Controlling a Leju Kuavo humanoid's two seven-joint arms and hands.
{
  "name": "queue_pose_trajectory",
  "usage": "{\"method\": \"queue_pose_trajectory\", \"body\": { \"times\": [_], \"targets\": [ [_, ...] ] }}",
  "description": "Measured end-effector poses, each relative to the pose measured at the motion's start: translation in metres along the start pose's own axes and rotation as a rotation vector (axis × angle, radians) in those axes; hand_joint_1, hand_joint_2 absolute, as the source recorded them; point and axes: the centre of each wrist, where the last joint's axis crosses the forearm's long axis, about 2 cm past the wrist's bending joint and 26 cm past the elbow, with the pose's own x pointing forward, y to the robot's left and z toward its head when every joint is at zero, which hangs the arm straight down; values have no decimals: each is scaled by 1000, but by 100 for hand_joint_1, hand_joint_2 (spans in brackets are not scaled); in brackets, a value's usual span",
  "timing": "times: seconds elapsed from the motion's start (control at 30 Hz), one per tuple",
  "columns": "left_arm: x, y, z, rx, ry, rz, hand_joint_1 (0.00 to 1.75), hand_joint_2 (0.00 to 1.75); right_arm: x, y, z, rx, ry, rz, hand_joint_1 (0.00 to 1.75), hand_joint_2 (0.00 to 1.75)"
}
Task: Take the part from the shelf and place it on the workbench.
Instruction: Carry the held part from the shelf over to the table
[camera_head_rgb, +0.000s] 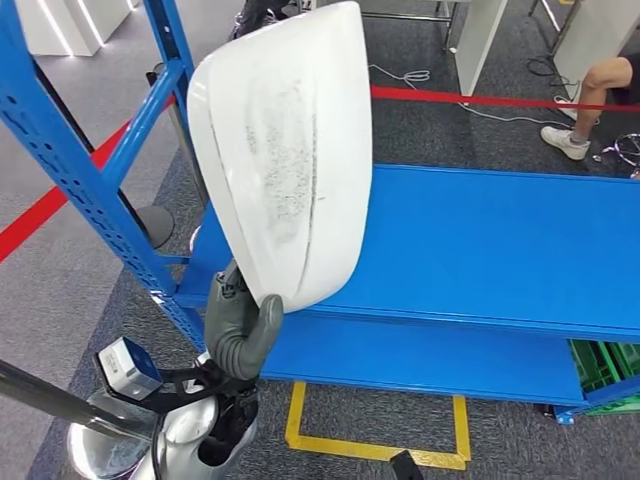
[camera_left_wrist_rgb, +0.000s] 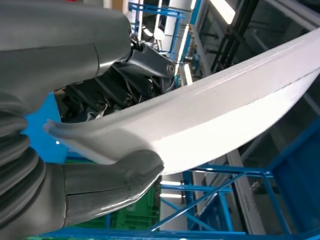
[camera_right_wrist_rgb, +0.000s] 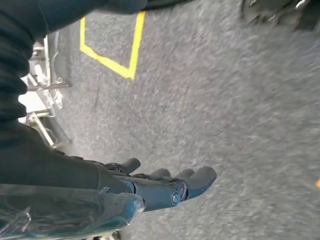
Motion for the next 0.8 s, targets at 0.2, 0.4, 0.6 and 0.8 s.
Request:
{"method": "queue_pose_trajectory", "body": {
  "times": [0.2, 0.4, 0.6, 0.8],
  "targets": [
    [-2, 0, -1, -23, 24, -3, 175, 175, -11, 1, -2, 0, 21, 7, 0, 175],
    [-5, -2, 0, -34, 37, 13, 175, 175, -15, 2, -2, 15, 41, 16, 0, 175],
    [-5, -4, -3, -37, 29, 33, 175, 175, -15, 2, -2, 42, 79, 50, 0, 175],
    [-6, -4, -4, -44, 37, 41, 175, 175, -17, 1, -3, 26, 221, 48, 0, 175]
  ]
}}
